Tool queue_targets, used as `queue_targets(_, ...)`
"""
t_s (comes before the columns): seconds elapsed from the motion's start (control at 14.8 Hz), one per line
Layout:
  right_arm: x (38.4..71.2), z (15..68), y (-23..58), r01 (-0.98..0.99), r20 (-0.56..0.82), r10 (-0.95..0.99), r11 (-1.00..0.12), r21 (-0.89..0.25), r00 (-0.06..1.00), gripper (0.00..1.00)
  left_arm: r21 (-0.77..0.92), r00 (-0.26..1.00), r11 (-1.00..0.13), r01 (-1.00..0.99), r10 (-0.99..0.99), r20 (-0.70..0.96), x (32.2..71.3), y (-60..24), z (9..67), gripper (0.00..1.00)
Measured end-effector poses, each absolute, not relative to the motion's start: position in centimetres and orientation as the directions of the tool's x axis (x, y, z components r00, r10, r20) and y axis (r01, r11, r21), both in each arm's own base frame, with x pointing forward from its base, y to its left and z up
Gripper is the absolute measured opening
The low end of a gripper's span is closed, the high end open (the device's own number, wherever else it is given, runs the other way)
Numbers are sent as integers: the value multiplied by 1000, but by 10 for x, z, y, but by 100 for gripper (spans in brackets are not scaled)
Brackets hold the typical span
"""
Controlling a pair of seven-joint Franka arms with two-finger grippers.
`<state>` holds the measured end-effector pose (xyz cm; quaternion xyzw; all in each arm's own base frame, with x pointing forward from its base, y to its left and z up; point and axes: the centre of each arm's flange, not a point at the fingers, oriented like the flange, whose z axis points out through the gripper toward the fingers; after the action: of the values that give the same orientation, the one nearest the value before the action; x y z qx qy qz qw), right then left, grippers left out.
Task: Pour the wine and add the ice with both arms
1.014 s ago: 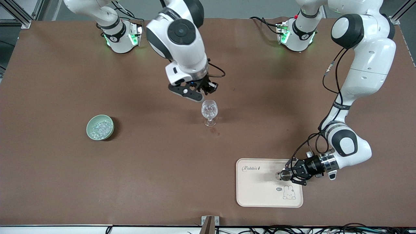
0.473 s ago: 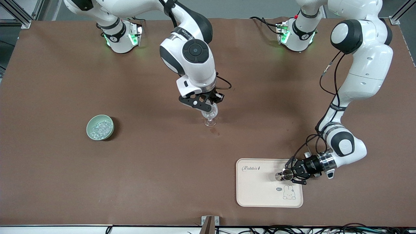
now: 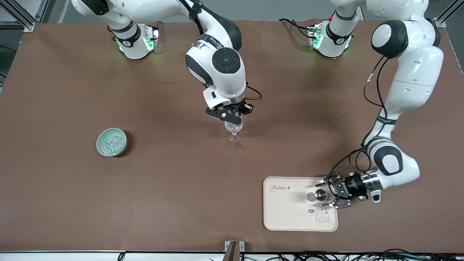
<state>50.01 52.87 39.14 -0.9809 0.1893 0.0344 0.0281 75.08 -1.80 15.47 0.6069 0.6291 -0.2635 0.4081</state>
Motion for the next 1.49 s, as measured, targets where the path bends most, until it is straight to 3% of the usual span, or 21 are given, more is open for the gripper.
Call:
queue_targets(0.07, 500, 391, 529, -373, -78, -369, -927, -42, 926, 28, 186, 118, 58, 981, 584, -803, 751, -7, 176, 100)
queue_targets(0.34, 501, 390, 529, -374, -79, -370, -927, -40, 926, 28, 200, 339, -274, 941, 718, -608, 740, 30, 250, 100)
queue_targets(0.68, 502, 389, 528, -376, -78, -372, -926, -40, 925, 31, 155, 661, -645, 749, 706, -253, 719, -26, 414, 100)
queue_targets(0.88, 502, 390, 528, -376, -78, -372, -926, -41, 925, 53, 80, 817, -813, 576, 570, -90, 695, -61, 482, 100)
queue_targets(1.15, 505, 392, 526, -380, -75, -376, -924, -44, 924, 60, 41, 927, -926, 374, 375, 2, 671, -78, 538, 100)
queue_targets(1.42, 530, 443, 503, -403, 8, -405, -910, -97, 914, 97, 3, 987, -989, 150, 149, 63, 640, -85, 593, 100)
queue_targets(1.49, 539, 472, 485, -412, 58, -419, -905, -104, 906, 100, -18, 991, -993, 115, 113, 75, 631, -86, 604, 100)
